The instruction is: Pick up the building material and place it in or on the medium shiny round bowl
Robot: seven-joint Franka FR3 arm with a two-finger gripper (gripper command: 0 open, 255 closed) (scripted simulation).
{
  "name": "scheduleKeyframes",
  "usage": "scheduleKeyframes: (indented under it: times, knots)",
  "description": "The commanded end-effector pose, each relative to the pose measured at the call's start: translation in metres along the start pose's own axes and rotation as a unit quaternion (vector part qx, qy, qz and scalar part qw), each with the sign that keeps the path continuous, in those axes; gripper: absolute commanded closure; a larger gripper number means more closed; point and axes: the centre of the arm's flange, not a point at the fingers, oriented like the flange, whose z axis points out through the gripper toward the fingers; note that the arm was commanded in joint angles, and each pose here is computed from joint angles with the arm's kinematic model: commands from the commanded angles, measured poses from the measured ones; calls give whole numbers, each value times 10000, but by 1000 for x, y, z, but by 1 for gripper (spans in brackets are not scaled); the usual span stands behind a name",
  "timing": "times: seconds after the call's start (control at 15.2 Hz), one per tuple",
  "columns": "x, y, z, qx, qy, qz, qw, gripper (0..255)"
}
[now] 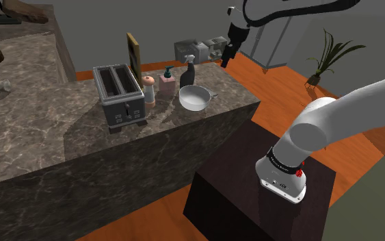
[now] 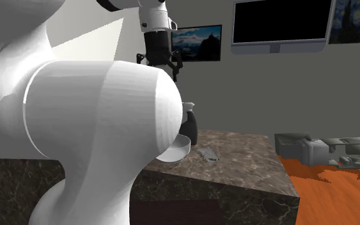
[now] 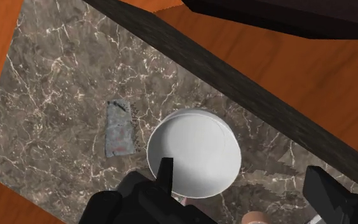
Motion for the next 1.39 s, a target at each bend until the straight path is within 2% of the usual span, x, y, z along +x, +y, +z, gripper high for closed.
scheduleKeyframes:
  times: [0.0, 1.32]
  knots:
    - [9, 14, 21, -27, -9, 16, 10000, 0]
    - [84, 165, 220, -260, -158, 208, 9993, 0]
